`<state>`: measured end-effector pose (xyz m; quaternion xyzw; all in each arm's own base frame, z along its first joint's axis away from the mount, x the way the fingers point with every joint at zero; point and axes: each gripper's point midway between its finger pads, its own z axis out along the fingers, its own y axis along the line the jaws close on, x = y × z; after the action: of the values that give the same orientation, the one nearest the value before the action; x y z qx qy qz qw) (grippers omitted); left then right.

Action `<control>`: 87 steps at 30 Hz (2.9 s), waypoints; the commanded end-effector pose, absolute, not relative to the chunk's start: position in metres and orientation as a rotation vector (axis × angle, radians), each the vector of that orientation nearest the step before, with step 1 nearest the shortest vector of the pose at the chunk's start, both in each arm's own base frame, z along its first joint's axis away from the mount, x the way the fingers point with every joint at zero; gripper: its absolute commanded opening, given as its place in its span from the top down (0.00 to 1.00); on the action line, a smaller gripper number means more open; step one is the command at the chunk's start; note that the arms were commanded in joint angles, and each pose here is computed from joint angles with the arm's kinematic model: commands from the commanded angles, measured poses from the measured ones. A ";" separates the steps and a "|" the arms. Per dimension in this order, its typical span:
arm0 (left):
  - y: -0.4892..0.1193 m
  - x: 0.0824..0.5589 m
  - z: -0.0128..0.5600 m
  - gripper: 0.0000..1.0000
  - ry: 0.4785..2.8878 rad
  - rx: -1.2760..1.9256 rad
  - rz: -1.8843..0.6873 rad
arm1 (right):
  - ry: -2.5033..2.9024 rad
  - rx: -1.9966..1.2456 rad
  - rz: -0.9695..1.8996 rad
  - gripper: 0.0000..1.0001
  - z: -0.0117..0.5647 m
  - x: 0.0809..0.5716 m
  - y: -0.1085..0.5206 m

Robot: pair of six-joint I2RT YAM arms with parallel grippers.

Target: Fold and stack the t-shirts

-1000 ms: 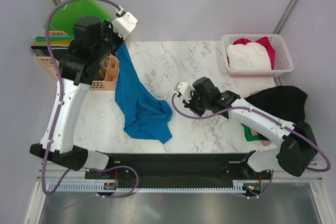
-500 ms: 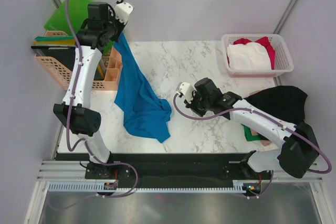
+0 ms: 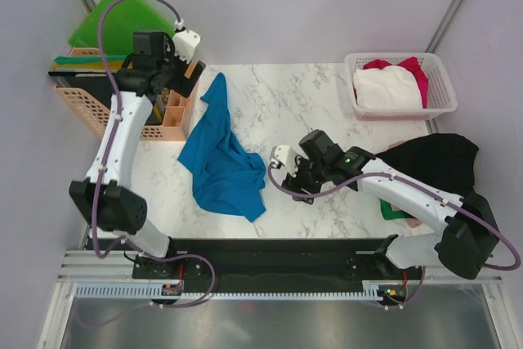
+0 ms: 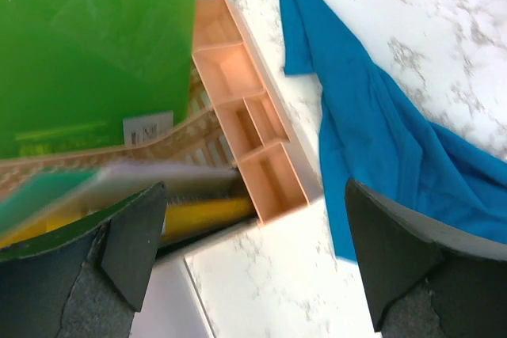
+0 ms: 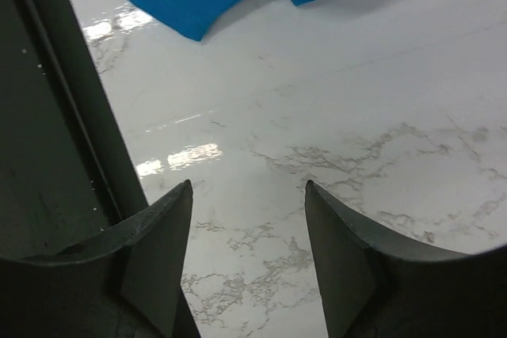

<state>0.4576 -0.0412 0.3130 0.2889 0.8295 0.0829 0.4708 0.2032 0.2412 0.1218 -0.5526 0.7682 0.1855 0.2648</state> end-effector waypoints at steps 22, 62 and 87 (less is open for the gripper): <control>-0.029 0.328 0.299 0.00 1.937 0.602 0.169 | 2.039 -1.815 0.849 0.34 0.046 0.176 0.376; -0.037 0.316 0.253 0.01 2.004 0.654 0.099 | 1.805 -0.835 0.130 1.00 0.318 0.373 0.179; -0.136 0.293 0.167 0.05 2.230 0.847 -0.634 | 1.943 -0.558 -0.147 1.00 0.292 0.408 0.077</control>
<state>0.3008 -0.1221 0.1564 0.3230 0.8656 -0.2069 0.3218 0.3948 0.0867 0.2771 -0.2487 0.8220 -0.0379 0.5108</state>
